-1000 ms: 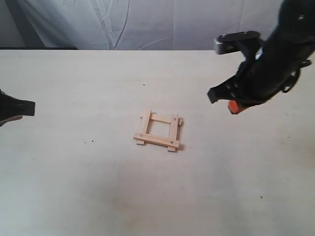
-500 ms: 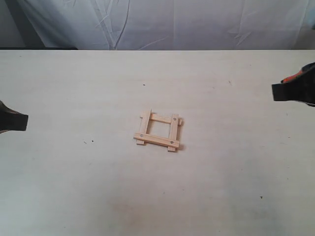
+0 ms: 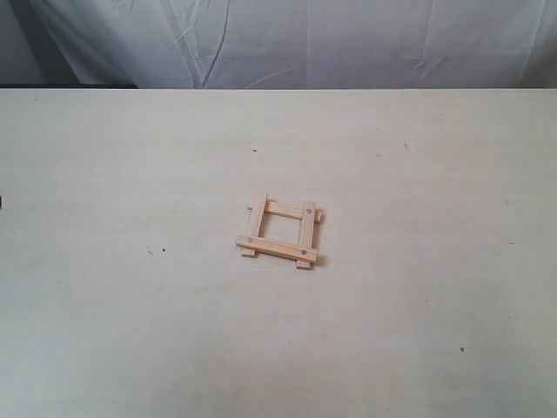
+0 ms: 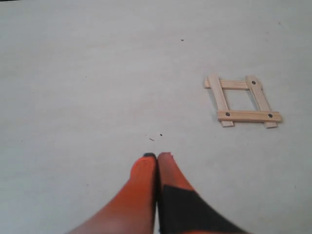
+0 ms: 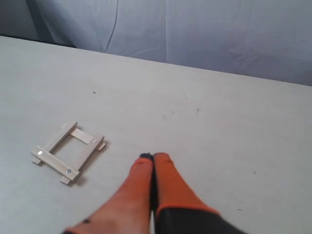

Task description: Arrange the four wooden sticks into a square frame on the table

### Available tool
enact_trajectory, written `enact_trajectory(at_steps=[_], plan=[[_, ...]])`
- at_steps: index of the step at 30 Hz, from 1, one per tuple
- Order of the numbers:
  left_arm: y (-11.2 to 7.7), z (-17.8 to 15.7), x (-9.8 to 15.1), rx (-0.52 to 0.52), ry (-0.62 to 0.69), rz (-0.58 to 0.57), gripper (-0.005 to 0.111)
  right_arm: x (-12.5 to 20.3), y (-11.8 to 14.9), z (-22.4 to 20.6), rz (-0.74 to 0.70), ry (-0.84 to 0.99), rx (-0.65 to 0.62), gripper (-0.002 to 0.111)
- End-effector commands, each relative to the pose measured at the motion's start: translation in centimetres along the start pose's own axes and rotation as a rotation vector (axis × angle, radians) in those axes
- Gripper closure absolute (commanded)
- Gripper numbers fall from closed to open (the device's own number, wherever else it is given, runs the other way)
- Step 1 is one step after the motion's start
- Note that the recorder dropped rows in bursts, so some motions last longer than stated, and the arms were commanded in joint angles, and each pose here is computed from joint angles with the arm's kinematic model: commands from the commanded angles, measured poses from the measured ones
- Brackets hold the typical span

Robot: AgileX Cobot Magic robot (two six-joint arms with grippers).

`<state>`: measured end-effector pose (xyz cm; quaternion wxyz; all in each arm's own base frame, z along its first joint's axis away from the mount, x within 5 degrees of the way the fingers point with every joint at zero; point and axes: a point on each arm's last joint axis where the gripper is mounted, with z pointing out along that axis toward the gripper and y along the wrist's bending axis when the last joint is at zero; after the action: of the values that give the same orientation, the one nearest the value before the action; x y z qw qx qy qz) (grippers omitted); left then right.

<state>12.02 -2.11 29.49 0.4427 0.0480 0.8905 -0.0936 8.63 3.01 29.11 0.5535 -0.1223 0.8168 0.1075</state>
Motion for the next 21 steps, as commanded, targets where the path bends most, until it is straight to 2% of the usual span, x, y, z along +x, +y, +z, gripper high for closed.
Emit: enact_trajectory(at_steps=[1, 12, 15, 21], plan=[[-0.1, 0.0, 0.8, 0.009, 0.008, -0.003, 0.107, 0.2, 0.0, -1.3, -0.013, -0.068, 0.006, 0.109], [-0.1, 0.0, 0.8, 0.008, 0.008, -0.002, 0.107, 0.3, 0.0, -1.7, -0.012, -0.087, 0.008, 0.109], [-0.1, 0.0, 0.8, 0.008, 0.008, -0.002, 0.107, 0.2, -0.2, -2.4, -0.06, -0.125, 0.038, 0.109], [-0.1, 0.0, 0.8, 0.008, 0.008, -0.002, 0.107, 0.5, -0.6, -3.3, 0.024, -0.16, 0.118, 0.109]])
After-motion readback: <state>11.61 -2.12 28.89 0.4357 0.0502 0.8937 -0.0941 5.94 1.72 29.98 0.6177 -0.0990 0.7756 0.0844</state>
